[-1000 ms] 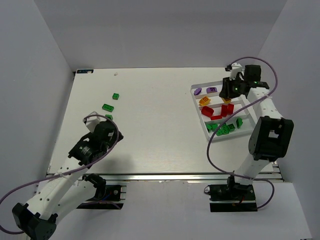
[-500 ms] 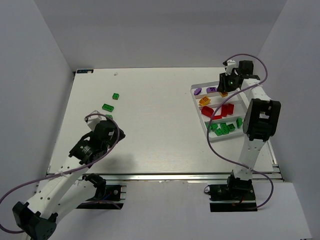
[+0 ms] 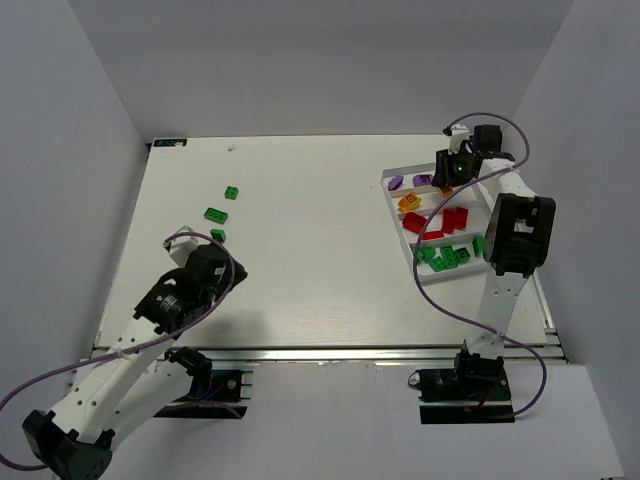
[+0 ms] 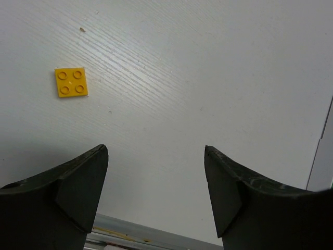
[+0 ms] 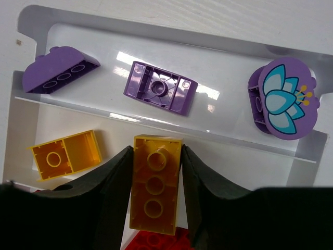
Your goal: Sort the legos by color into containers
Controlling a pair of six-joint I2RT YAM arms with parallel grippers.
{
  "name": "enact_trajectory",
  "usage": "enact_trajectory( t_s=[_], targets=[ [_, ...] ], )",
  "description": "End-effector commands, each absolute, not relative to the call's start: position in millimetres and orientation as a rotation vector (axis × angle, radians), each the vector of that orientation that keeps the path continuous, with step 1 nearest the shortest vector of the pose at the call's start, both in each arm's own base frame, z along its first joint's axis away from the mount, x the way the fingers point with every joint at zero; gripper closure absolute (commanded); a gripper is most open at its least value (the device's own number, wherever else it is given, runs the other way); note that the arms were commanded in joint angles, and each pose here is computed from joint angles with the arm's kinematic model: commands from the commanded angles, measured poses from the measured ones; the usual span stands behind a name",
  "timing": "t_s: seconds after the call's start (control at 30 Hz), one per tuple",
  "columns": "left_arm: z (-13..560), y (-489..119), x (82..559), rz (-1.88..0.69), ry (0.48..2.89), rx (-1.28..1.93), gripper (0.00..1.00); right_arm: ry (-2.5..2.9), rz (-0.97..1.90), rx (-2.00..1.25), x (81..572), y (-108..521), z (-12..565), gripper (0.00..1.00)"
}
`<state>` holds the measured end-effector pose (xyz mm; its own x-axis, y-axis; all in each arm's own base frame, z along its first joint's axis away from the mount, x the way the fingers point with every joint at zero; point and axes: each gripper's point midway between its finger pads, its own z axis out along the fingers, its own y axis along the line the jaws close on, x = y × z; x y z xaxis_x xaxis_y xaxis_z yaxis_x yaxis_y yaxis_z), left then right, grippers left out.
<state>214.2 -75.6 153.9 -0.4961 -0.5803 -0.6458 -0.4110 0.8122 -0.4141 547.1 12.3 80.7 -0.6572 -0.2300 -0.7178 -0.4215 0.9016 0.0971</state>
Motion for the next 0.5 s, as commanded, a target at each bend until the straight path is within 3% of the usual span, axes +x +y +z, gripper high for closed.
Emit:
enact_trajectory(
  t_s=[0.0,0.17,0.27,0.3,0.37,0.47],
  targets=[
    [157,-71,215,-0.233,2.154,-0.751,0.16,2.251,0.325,-0.483,561,15,95,0.52],
    [153,-75,222,-0.188,2.19,-0.726,0.15,2.248,0.336,-0.492,559,17,99,0.45],
    [152,-76,227,-0.163,2.213,-0.711,0.15,2.231,0.343,-0.516,555,19,108,0.32],
    [151,-76,230,-0.156,2.224,-0.712,0.15,2.212,0.342,-0.527,554,20,118,0.21],
    [152,-75,233,-0.149,2.227,-0.705,0.15,2.172,0.358,-0.59,545,25,139,0.11],
    [152,-68,236,-0.126,2.235,-0.724,0.16,2.042,0.4,-0.721,523,41,187,0.11]
  ],
)
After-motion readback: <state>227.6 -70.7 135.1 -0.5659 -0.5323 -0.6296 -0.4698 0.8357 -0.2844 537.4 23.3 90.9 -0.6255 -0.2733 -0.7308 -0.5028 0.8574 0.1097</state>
